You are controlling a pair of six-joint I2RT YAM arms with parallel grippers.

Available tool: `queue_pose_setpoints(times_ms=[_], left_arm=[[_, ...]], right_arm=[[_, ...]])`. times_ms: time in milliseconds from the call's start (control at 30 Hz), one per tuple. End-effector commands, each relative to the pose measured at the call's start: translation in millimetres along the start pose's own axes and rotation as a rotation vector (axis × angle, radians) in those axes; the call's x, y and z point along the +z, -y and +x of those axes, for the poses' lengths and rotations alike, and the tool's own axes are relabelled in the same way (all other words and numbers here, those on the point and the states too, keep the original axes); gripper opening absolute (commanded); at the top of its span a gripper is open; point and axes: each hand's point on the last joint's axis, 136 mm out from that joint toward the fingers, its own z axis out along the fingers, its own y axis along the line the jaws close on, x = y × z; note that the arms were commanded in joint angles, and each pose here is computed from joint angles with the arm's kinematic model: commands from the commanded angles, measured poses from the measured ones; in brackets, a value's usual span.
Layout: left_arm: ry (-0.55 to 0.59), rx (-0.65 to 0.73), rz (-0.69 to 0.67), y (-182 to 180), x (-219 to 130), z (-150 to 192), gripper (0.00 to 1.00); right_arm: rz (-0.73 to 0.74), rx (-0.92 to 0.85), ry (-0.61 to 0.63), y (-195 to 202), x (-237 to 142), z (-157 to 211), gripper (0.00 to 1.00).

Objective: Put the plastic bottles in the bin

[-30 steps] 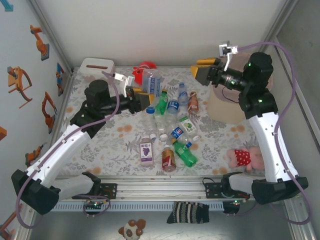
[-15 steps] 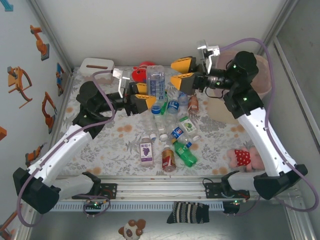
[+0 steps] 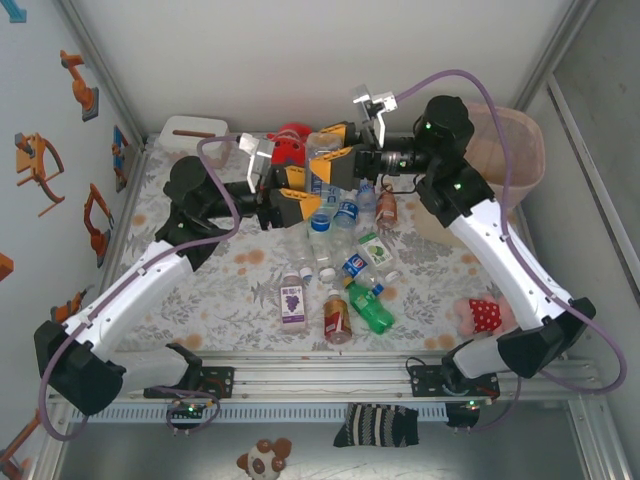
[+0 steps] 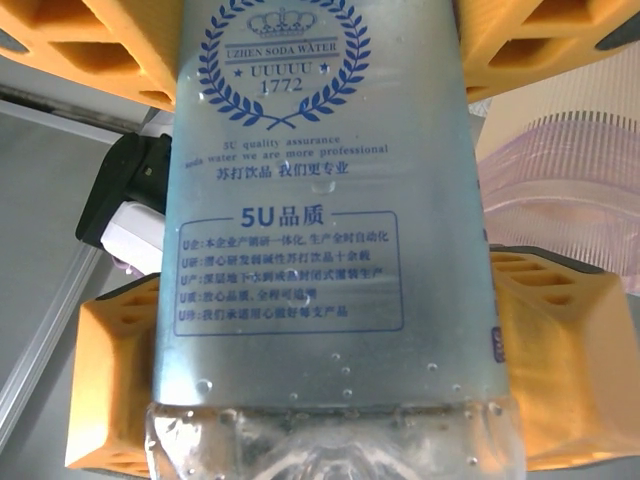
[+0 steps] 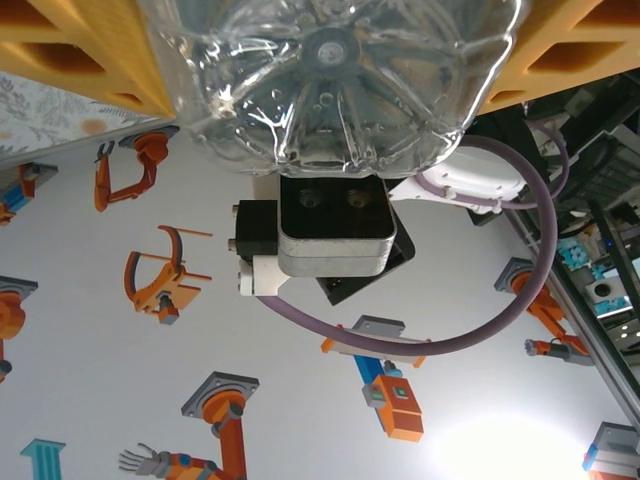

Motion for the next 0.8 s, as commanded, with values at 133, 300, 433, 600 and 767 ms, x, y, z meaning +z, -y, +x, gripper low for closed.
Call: queue_pose_setpoints(times_ms=[133,300,433,600,767], left_arm=[[0.028,0.066,0.049,17.8,1.7,-17.9,0.56],[0.030,0.057,0.035,16.8,1.1,-18.1,0.58],[0.033,0.070,-0.001,15.1,-2.0,-16.4,0.65],[0.023,0.073,-0.129,1.4,-12.1,-9.7,0.76],[0.010,0.081,-0.223,-4.6,-24.6,-1.2,0.78]], right_arm=[[-0.014,-0.065,0.012,-15.0,-2.2,-13.1,0.58],[0.012,-0.058,0.014,-12.8,-3.1,-14.6,0.53],[0.037,-0.062,0.011,-11.2,-4.4,-14.8,0.51],[0.137,-0.071,0.027,-1.5,-15.5,-22.9,0.51],[0.292,-0.017,0.095,29.9,-50.0,-42.5,0.50]])
